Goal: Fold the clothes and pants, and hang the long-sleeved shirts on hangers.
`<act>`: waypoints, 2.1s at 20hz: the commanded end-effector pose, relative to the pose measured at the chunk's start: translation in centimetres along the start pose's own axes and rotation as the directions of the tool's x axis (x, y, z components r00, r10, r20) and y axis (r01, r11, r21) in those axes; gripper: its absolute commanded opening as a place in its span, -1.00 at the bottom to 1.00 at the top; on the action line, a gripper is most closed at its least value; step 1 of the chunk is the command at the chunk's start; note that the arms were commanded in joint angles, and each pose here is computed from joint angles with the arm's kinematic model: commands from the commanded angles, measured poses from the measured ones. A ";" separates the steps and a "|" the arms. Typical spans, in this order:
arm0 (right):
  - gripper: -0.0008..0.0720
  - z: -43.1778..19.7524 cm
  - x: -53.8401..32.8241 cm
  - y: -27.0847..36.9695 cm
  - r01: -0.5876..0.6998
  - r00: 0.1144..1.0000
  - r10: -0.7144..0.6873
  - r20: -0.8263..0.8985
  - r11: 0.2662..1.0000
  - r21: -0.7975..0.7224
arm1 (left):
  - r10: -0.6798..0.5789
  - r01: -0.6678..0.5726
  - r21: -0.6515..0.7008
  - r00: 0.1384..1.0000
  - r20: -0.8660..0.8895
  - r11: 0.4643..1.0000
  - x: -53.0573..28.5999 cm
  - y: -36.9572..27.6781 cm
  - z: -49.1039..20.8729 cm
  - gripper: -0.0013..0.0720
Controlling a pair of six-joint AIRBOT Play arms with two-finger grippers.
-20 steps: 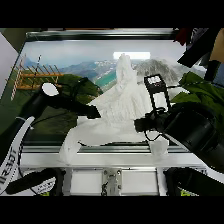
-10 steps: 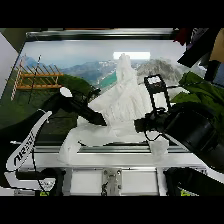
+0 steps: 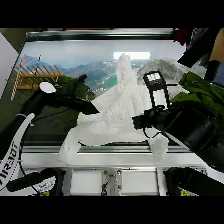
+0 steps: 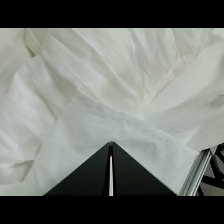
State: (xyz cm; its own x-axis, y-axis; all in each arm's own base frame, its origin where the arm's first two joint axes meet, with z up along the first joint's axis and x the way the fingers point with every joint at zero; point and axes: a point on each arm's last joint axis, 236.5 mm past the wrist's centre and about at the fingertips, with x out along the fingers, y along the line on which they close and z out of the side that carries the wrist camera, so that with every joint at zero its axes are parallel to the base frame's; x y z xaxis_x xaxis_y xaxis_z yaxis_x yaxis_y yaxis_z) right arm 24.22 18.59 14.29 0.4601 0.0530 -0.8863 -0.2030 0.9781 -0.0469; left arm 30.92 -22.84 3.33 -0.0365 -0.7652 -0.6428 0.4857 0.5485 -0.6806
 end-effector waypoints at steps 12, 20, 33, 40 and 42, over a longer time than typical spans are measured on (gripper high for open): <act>-0.95 0.1 0.0 0.3 -0.013 1.000 0.013 0.003 1.000 0.003 | -0.076 0.052 -0.121 0.976 -0.205 0.991 8.5 1.7 -3.8 0.88; -0.95 0.5 0.0 0.0 -0.004 1.000 0.004 0.019 1.000 0.002 | -0.051 0.042 -0.061 0.987 -0.151 0.997 6.3 0.5 -2.5 -0.94; -0.96 11.0 0.0 -4.5 -0.071 0.936 0.029 0.350 0.992 0.107 | 0.329 -0.498 0.358 0.836 0.438 0.790 -16.8 -9.3 8.7 -0.95; -0.95 0.0 6.2 0.2 -0.062 0.991 0.060 0.119 0.998 0.015 | 0.325 -0.289 0.253 0.939 -0.115 0.923 -0.8 -3.4 -15.2 -0.94; -0.95 -0.5 6.3 0.8 -0.067 0.991 0.068 0.111 0.998 -0.006 | 0.323 -0.294 0.196 0.937 -0.136 0.935 0.3 -2.9 -17.7 0.32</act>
State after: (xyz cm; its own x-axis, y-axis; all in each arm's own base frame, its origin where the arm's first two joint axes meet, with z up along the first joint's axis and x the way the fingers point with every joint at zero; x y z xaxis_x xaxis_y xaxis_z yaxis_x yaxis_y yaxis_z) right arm 28.19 19.06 10.23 0.5732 0.1464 -0.8062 -0.2156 0.9762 0.0240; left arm 18.91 -19.80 4.06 0.0929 -0.5431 -0.8345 0.6911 0.6385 -0.3386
